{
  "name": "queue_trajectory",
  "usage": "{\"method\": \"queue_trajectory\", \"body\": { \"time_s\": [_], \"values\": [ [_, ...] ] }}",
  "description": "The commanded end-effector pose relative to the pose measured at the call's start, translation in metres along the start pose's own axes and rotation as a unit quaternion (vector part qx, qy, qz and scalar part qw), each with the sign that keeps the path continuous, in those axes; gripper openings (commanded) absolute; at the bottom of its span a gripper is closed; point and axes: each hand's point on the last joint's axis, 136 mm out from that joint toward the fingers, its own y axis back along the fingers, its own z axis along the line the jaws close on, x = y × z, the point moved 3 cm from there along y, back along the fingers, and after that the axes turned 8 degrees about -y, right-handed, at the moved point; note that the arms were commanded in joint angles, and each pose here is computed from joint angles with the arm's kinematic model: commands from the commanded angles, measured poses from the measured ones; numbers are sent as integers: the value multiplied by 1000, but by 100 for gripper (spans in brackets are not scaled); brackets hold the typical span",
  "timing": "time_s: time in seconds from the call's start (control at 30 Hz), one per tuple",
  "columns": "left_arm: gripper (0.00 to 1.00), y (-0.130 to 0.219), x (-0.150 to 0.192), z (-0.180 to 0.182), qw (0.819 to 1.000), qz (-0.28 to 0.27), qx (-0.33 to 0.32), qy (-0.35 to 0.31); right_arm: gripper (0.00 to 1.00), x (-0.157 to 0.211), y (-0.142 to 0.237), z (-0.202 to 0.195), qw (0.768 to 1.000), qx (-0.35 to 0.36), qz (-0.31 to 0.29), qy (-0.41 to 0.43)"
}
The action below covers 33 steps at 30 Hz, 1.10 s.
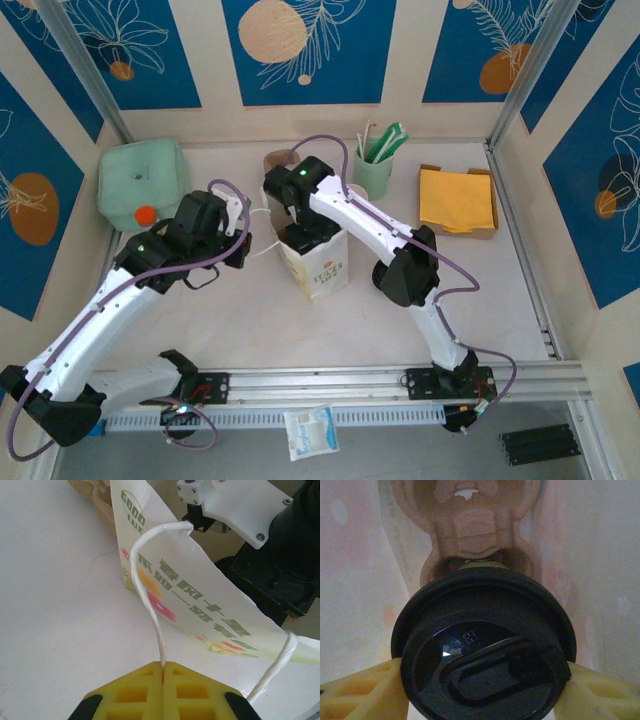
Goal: Pack the takeout coffee
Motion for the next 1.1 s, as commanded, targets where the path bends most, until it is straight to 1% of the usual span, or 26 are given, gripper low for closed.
{"method": "queue_trajectory", "body": {
  "time_s": [0.0, 0.27, 0.57, 0.9, 1.07],
  "values": [
    [0, -1, -1, 0, 1000, -5, 5, 1, 67, 16, -1, -13, 999, 29, 46, -2],
    [0, -2, -2, -1, 1000, -4, 7, 1, 76, 17, 4, -11, 999, 30, 37, 3],
    [0, -2, -1, 0, 1000, -3, 5, 2, 84, 17, 16, -8, 999, 25, 22, 6],
    [0, -2, 0, 0, 1000, -1, 5, 3, 86, 19, 33, -3, 1000, 3, -1, 4],
    [0, -2, -1, 0, 1000, -2, 5, 4, 90, 20, 37, -3, 1000, 3, -8, 2]
  ]
}}
